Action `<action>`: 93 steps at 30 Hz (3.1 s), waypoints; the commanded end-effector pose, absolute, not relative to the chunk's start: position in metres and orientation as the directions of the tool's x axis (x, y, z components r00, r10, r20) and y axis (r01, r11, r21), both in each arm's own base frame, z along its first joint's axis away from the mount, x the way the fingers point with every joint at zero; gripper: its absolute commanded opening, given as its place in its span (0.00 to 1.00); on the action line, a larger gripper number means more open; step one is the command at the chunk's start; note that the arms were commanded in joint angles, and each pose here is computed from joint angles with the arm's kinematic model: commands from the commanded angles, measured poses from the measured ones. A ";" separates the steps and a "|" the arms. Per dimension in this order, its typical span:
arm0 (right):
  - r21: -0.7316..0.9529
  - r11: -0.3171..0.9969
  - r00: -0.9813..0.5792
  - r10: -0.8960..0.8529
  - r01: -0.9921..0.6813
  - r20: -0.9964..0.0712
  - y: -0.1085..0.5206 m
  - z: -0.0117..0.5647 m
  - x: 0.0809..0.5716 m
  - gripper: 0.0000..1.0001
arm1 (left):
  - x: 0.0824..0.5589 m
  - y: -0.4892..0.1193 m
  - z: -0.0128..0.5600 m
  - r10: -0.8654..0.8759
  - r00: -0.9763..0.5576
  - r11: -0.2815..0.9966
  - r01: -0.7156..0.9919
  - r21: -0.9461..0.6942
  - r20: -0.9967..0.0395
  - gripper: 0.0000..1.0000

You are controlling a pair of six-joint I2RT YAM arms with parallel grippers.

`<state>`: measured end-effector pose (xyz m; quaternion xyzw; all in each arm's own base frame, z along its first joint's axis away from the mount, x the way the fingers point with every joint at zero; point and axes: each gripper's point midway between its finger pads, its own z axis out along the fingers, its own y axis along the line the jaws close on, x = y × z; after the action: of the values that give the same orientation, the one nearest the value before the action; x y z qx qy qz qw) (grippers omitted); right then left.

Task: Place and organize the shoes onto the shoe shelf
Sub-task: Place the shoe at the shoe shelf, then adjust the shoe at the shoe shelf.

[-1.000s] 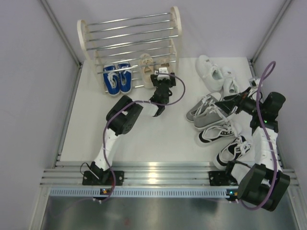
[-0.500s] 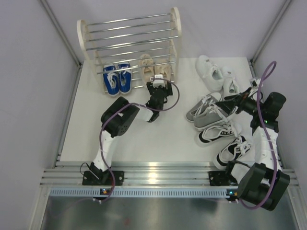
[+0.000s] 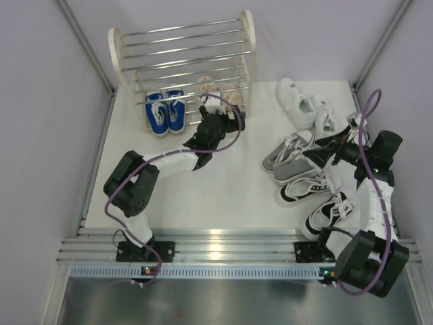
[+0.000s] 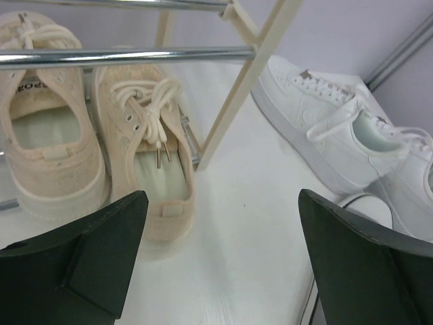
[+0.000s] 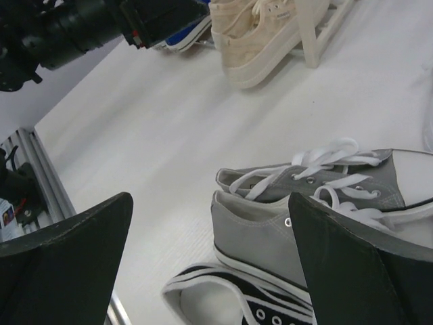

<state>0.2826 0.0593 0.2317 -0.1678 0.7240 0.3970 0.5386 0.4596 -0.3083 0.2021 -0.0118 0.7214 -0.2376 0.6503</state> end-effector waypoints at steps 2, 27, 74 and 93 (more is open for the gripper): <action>0.164 0.536 -0.226 -0.052 -0.828 -0.973 0.078 0.238 0.265 0.99 | 0.424 -0.297 0.227 -0.307 -0.286 0.860 0.326 -0.394 -0.908 0.98; -0.537 -0.292 0.548 -0.728 -0.792 -0.412 0.336 0.192 0.407 0.87 | 0.226 -0.085 0.243 -0.130 -0.257 0.974 0.150 -0.172 -0.958 0.98; -0.532 -0.184 0.429 -0.817 -0.827 -0.384 0.330 0.126 0.465 0.00 | 0.221 -0.070 0.247 -0.151 -0.203 0.979 0.106 -0.175 -0.967 0.98; -0.498 -0.111 0.337 -0.856 -0.860 -0.392 0.313 0.139 0.461 0.64 | 0.219 -0.070 0.250 -0.159 -0.193 0.977 0.111 -0.182 -0.968 0.98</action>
<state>0.4472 0.3269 0.0963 -0.7750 0.5545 0.0284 0.3019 0.2186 -0.0714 0.2457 -0.0152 0.7712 -0.1085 0.6271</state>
